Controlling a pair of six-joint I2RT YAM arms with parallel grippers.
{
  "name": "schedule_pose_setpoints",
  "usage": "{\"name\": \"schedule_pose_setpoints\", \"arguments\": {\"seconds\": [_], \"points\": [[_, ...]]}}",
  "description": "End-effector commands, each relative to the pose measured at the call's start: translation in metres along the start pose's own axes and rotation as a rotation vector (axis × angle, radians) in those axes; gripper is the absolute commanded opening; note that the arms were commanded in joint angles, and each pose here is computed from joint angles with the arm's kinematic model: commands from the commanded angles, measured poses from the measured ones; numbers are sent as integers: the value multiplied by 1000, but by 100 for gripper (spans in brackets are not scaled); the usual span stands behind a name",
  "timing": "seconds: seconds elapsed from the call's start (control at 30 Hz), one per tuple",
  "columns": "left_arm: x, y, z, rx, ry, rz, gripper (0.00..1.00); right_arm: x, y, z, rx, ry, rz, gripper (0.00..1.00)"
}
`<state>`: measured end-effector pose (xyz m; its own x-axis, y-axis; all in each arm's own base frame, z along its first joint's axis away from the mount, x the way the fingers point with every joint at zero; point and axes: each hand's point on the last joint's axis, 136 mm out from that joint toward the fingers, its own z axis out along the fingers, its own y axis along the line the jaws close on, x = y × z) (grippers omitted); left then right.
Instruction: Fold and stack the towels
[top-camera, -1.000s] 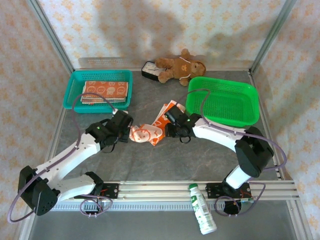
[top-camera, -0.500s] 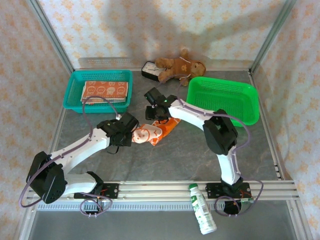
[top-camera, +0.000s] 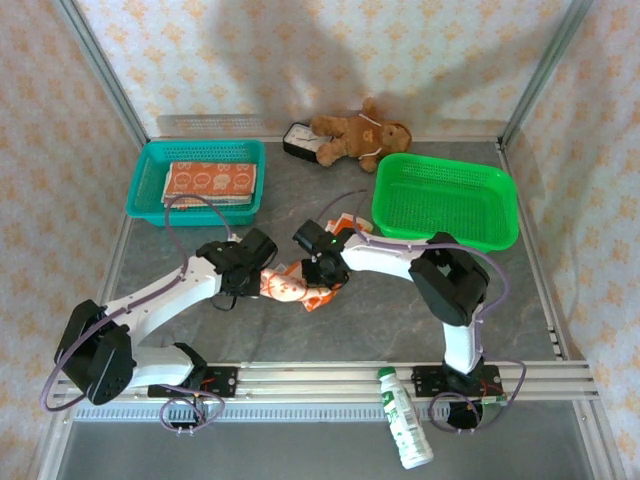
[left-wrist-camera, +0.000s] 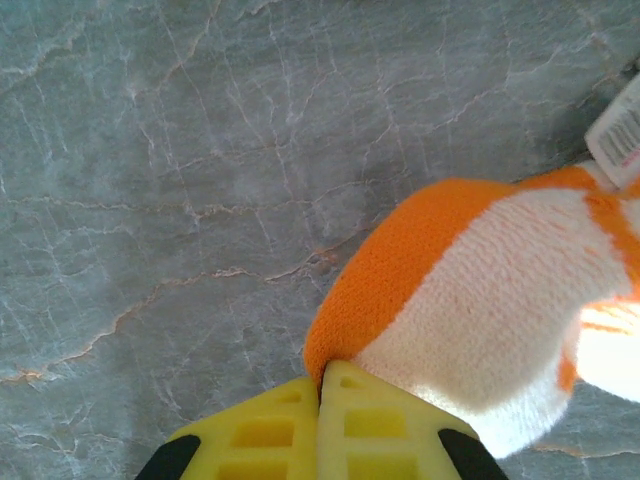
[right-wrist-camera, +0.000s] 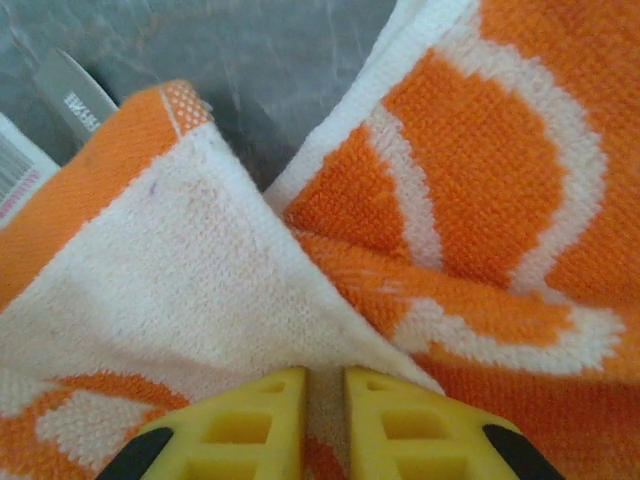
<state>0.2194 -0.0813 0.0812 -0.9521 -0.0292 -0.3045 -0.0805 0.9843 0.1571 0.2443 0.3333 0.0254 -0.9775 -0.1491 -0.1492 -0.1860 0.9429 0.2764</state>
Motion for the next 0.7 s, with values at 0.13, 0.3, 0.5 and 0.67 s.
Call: {"name": "schedule_pose_setpoints", "arguments": {"seconds": [0.13,0.3,0.5,0.67], "points": [[25,1,17,-35,100,-1,0,-14,5,-21,30,-84,-26,21],[33,-1,19,-28,108,-7,0,-52,16,-52,32,-171,-43,31],[31,-1,17,-22,94,-10,0,-74,14,-37,39,-142,-44,34],[30,-1,17,-26,90,-11,0,-69,9,-15,40,-77,-46,34]]}}
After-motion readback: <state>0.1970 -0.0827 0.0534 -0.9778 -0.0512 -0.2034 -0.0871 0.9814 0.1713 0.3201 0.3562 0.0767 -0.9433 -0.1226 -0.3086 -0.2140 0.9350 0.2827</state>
